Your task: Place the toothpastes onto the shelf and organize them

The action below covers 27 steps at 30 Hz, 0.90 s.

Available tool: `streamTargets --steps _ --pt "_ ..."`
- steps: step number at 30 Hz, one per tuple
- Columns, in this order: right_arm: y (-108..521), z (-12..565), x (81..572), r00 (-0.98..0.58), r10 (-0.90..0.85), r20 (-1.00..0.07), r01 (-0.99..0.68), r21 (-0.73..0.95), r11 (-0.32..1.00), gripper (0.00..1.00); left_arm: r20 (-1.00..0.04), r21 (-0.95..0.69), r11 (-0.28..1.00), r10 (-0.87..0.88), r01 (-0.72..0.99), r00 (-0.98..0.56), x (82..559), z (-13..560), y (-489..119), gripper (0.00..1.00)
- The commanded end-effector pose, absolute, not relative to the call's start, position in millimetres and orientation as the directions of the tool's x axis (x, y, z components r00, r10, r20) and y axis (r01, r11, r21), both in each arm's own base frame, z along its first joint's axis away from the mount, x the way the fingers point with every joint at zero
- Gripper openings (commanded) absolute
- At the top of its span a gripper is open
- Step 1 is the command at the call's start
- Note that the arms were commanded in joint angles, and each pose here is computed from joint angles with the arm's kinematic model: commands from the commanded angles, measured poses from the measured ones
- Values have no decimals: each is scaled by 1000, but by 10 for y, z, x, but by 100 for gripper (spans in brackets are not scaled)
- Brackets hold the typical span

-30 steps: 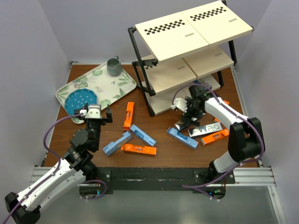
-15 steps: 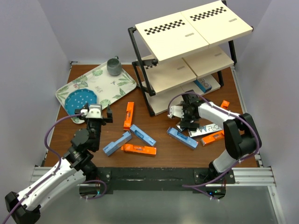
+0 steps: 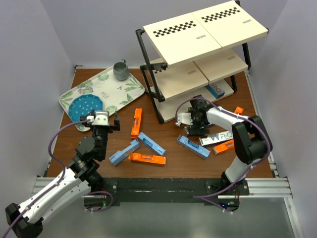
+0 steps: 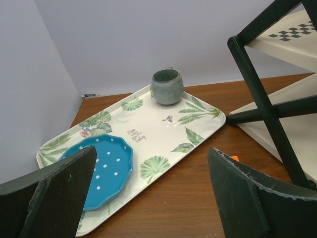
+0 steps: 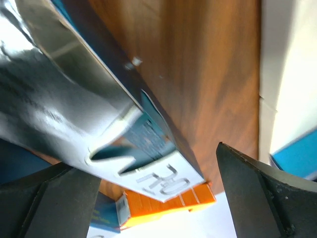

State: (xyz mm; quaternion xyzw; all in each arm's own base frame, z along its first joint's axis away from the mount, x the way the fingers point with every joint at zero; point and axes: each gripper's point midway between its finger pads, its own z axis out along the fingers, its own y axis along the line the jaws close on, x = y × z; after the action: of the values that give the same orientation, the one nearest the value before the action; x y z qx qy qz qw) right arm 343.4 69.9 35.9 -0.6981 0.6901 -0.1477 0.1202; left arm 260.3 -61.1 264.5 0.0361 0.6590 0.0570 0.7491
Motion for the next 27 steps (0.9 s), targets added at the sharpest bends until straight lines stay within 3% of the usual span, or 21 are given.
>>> streamTargets --steps 1,5,12,15,18,27 --pt "788 337 3368 15 -1000 8 -951 -308 -16 96 -981 100 994 105 -39 160 2595 2779 -603 99" --pt "774 349 3257 -9 -1000 6 -966 -257 7 92 -981 95 995 100 -39 164 2589 2789 -598 99" --pt "724 511 3162 -38 -999 -5 -959 -282 38 60 -981 93 995 98 -38 166 2586 2796 -598 99" --pt "732 570 3136 -72 -997 -32 -956 -282 78 52 -981 88 996 92 -33 168 2584 2797 -606 99" --pt "765 620 3146 -137 -986 -95 -947 -280 158 43 -982 87 996 90 -24 167 2586 2797 -623 99" --pt "897 877 3415 -369 -836 -407 -820 -280 499 32 -983 84 996 85 -13 163 2593 2779 -648 99"
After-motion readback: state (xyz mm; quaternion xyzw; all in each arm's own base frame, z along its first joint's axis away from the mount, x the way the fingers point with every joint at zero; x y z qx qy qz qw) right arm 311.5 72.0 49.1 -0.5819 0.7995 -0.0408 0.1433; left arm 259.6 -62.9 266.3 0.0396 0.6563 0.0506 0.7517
